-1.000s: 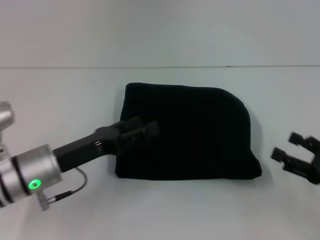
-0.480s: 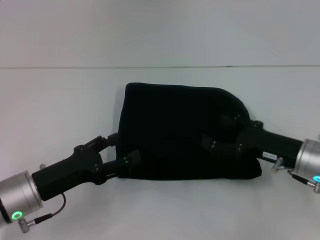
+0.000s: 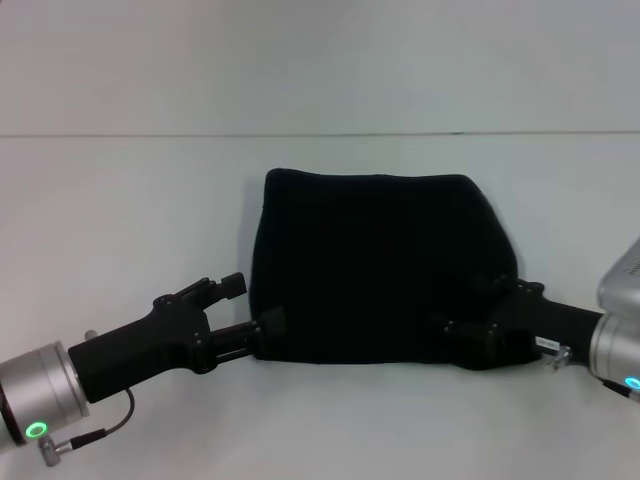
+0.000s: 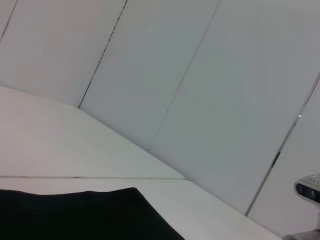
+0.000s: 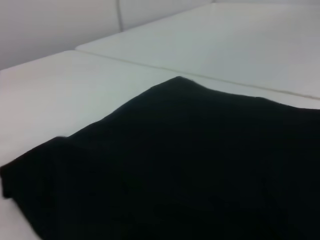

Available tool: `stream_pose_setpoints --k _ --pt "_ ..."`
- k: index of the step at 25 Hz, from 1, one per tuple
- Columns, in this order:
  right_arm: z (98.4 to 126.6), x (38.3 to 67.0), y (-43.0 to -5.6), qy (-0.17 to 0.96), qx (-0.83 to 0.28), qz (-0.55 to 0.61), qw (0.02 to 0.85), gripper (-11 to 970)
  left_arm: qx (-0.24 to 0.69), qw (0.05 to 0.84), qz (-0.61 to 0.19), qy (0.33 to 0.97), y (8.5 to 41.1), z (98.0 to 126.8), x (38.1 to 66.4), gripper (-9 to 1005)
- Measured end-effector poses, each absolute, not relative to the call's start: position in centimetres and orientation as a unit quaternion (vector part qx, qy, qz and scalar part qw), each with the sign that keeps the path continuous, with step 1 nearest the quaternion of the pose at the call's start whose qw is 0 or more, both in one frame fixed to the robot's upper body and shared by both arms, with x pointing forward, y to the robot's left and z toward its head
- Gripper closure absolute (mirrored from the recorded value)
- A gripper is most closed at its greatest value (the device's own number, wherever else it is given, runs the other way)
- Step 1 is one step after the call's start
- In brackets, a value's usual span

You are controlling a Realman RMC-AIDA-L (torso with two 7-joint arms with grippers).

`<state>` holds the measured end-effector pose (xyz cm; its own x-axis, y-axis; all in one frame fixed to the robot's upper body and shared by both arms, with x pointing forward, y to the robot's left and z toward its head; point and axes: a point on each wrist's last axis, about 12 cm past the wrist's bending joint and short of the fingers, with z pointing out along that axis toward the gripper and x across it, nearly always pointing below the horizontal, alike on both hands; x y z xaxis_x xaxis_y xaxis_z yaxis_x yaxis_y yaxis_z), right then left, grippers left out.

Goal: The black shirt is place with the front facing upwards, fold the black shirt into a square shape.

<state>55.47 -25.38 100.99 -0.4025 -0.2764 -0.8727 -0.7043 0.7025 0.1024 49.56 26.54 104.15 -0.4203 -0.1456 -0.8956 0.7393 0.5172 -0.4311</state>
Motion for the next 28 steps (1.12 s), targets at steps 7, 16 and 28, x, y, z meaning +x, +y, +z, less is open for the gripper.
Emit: stream_pose_setpoints --k 7,16,28 --pt "102.0 54.9 -27.0 0.787 -0.281 0.256 0.487 13 0.213 0.498 -0.446 0.713 26.5 104.4 49.8 47" --pt "103.6 54.7 -25.3 0.74 -0.304 0.319 0.509 13 0.213 0.498 -0.447 0.712 26.3 104.4 49.9 47" --pt "101.0 54.8 -24.5 0.789 -0.329 0.263 0.447 13 0.188 0.48 -0.463 0.721 26.2 104.5 50.2 48"
